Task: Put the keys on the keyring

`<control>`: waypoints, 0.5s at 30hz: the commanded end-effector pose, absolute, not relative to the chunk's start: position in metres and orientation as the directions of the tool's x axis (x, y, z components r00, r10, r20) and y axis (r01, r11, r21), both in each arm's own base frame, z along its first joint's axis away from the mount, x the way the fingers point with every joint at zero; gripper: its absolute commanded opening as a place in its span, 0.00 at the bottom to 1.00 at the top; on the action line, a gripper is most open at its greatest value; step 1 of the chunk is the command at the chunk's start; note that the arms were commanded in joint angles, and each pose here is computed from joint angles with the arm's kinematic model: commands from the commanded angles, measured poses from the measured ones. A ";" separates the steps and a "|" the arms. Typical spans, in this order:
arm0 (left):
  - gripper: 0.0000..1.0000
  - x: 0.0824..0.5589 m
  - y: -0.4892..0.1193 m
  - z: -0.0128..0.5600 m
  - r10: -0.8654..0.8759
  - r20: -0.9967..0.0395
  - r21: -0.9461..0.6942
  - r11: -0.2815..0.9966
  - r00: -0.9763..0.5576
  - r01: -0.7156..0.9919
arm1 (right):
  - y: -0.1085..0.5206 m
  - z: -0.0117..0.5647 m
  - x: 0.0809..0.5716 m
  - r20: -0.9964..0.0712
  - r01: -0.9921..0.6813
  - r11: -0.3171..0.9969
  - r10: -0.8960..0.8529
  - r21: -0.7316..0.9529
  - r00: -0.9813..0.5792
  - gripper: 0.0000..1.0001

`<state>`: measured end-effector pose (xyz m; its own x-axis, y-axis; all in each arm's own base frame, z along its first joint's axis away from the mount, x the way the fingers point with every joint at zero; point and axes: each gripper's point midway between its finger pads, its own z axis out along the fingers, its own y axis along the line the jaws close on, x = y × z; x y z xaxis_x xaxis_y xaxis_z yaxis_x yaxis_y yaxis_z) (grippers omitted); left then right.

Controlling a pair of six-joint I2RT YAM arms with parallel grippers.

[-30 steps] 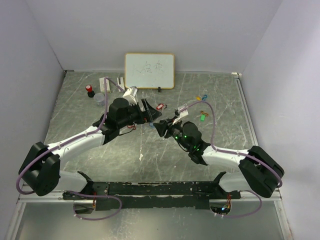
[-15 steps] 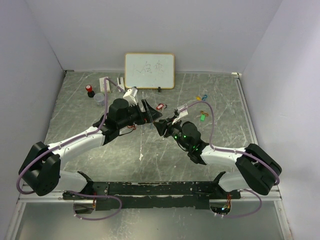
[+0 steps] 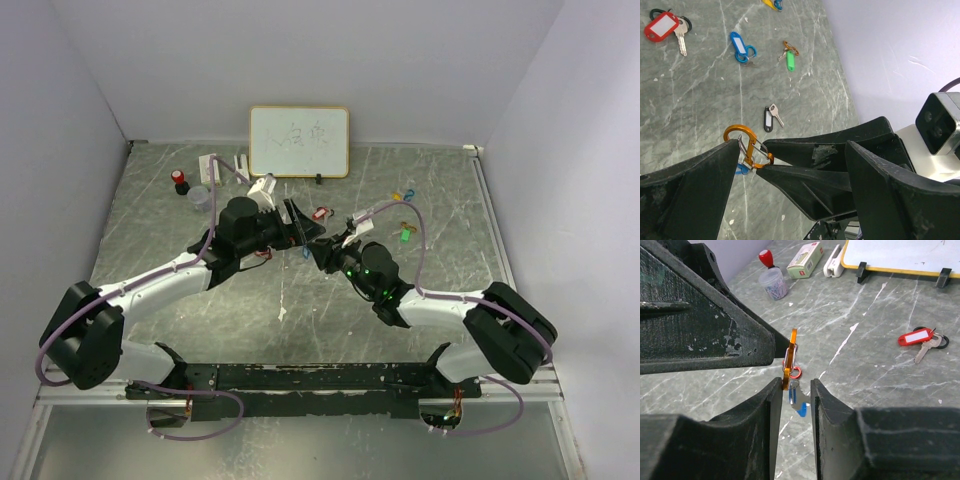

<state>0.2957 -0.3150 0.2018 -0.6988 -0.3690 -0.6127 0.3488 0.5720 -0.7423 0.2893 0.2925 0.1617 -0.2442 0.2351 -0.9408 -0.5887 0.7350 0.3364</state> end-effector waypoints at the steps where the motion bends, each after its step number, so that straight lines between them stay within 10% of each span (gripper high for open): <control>1: 0.96 0.294 -0.323 0.211 -0.373 -0.615 -0.754 0.534 -0.695 0.381 | 0.294 0.182 0.300 -0.942 -0.590 0.736 0.280 0.333 -0.183 0.28; 15: 0.96 0.292 -0.329 0.207 -0.360 -0.605 -0.761 0.525 -0.710 0.382 | 0.288 0.180 0.302 -0.943 -0.583 0.742 0.284 0.331 -0.173 0.08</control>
<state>0.2949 -0.3202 0.1994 -0.7062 -0.3677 -0.6051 0.3490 0.5628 -0.7493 0.2957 0.2896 0.1681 -0.2151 0.2562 -0.9424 -0.5844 0.7394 0.3344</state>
